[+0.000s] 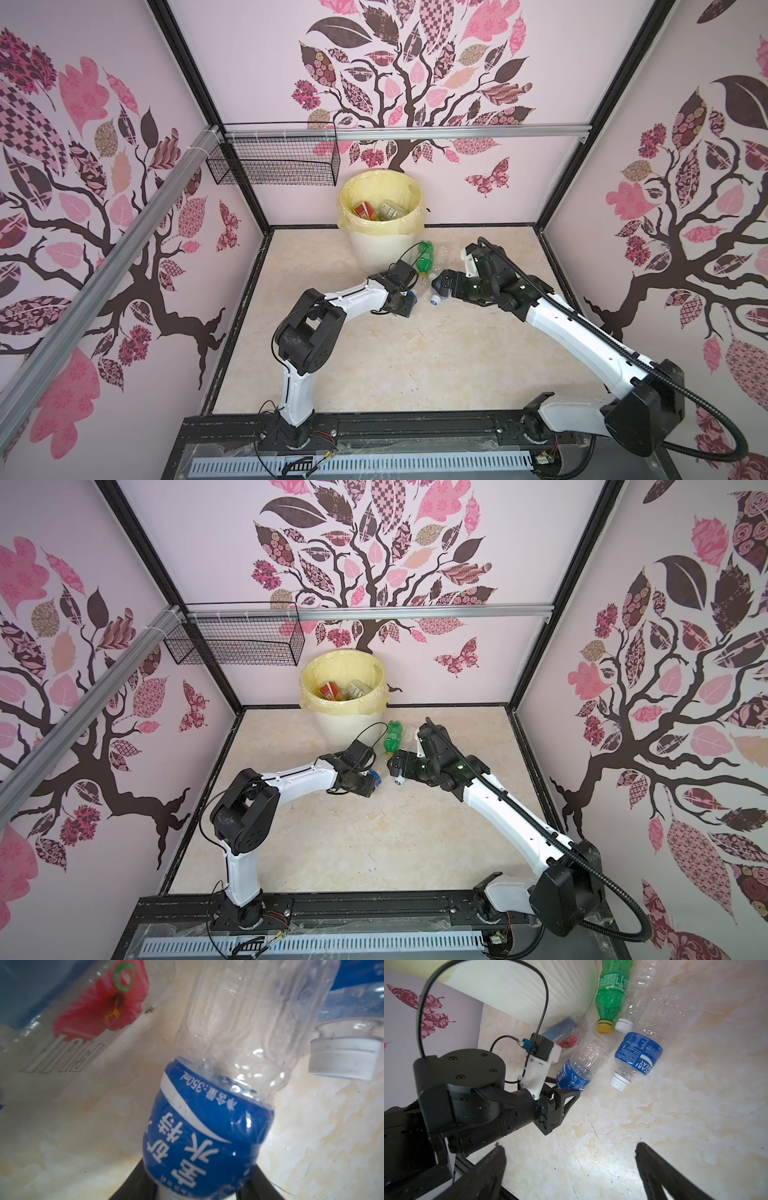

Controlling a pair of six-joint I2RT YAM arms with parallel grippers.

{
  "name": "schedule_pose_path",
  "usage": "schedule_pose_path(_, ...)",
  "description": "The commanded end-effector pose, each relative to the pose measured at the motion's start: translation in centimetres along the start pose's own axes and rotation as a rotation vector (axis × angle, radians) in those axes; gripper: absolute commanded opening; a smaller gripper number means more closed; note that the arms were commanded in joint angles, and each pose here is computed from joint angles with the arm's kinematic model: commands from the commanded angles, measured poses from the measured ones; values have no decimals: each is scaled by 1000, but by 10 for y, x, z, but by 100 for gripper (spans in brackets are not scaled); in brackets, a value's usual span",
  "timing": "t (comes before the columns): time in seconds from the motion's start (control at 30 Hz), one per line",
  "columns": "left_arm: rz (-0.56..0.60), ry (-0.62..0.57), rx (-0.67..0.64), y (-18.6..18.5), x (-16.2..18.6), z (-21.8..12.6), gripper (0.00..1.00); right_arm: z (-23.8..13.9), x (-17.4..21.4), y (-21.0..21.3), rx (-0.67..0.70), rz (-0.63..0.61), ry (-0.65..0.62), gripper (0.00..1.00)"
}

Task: Throw the plastic bottles in the bin
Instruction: 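Close the left gripper on the blue-labelled water bottle's cap end, then lift the blue-labelled bottle toward the right gripper and grasp its base with the right gripper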

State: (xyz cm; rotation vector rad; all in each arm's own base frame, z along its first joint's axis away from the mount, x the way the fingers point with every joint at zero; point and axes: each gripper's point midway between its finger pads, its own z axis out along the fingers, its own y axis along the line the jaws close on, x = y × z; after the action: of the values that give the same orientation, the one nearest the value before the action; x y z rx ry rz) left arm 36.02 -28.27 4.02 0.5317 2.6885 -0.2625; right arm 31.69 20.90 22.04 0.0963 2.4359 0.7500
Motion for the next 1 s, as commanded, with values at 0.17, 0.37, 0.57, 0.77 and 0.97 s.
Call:
schedule_pose_path(0.17, -36, 16, 43, -5, 10, -29, 40, 4, -2, -5, 21, 24, 0, 100)
schedule_pose_path(0.37, -152, -10, 114, -12, 12, -69, 40, 8, 1, -6, 5, 64, -7, 100)
schedule_pose_path(0.57, -238, -29, 171, -18, 17, -100, 40, 19, -1, 7, -80, 104, -8, 100)
schedule_pose_path(0.77, -263, -66, 196, -16, 24, -130, 40, 30, -9, 34, -199, 129, 0, 100)
schedule_pose_path(0.97, -258, -109, 224, -17, 27, -164, 41, 43, -8, 63, -265, 118, 17, 100)
